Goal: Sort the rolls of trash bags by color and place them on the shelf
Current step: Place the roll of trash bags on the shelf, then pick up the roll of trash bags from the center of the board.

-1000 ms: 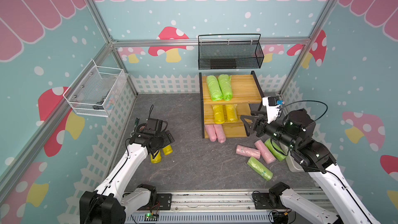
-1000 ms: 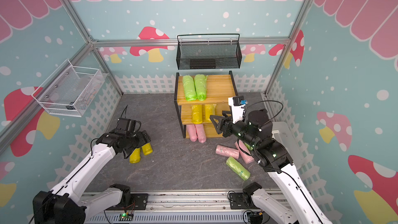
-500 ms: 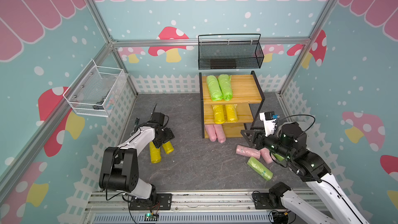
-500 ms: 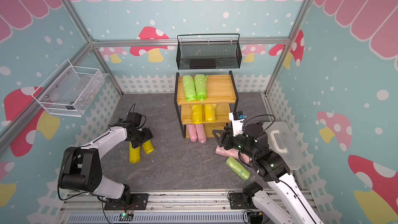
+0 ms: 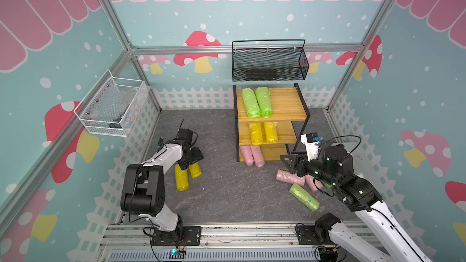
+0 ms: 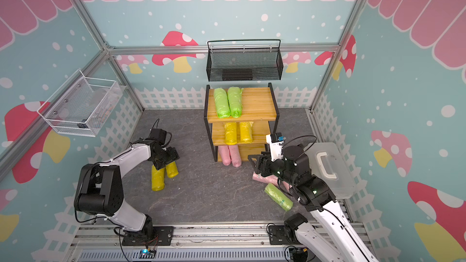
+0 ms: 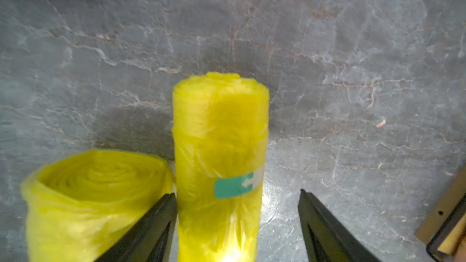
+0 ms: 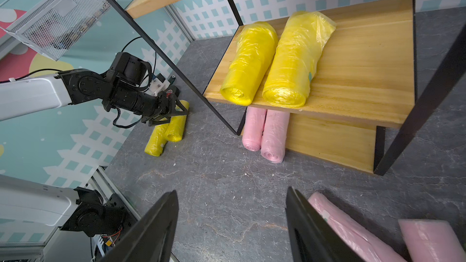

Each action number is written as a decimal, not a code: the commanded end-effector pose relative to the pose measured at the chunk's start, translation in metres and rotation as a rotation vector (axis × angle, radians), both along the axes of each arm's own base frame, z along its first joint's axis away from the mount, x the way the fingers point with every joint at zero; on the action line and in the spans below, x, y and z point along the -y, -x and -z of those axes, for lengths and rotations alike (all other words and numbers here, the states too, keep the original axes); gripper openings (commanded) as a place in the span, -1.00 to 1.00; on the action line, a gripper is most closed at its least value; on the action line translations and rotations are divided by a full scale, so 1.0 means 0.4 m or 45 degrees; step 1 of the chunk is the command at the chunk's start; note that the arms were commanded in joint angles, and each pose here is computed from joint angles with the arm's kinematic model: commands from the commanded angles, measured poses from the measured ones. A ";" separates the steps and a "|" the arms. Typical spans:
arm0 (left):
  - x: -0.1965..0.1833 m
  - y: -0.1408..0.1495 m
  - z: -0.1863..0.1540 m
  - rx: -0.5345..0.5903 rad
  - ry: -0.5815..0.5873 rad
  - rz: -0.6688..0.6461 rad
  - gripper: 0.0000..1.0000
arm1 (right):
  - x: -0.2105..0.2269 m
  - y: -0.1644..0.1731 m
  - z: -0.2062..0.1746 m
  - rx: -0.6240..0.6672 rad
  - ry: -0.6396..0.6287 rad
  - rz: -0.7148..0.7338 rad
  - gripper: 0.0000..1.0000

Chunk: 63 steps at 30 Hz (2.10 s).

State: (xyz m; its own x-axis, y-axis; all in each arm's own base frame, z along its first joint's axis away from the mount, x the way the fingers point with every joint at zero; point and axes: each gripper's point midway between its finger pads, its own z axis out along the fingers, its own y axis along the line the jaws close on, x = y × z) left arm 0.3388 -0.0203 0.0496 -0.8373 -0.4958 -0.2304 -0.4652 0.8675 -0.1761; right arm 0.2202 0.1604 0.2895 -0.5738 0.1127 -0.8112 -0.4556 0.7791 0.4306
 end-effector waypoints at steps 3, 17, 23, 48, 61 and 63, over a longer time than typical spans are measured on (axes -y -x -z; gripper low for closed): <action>-0.032 -0.056 -0.028 0.009 -0.099 0.035 0.59 | -0.001 0.006 0.011 -0.016 -0.010 -0.008 0.41; -0.039 -0.074 0.017 -0.064 -0.137 0.093 0.51 | 0.001 0.010 0.038 -0.054 0.006 -0.008 0.40; -0.032 -0.071 0.057 -0.120 -0.114 0.086 0.37 | 0.003 0.007 0.059 -0.104 0.013 0.012 0.41; 0.090 -0.011 0.026 -0.003 0.110 0.096 -0.70 | 0.127 0.025 0.109 -0.143 0.168 0.293 0.62; 0.299 0.159 -0.187 0.327 0.560 0.057 -1.00 | -0.050 0.066 0.065 -0.219 -0.020 -0.204 0.77; 0.316 0.176 -0.239 0.409 0.604 0.030 -1.00 | -0.097 0.076 0.076 -0.297 -0.175 -0.270 0.74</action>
State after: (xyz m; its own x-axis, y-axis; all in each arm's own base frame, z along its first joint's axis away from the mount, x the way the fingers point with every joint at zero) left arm 0.2665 -0.1369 0.1144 -0.8345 -0.5011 -0.2290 -0.2962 0.7585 -0.5804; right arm 0.2032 0.1696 0.2566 -0.7026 0.0398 -0.7105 -0.4442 0.7555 0.4816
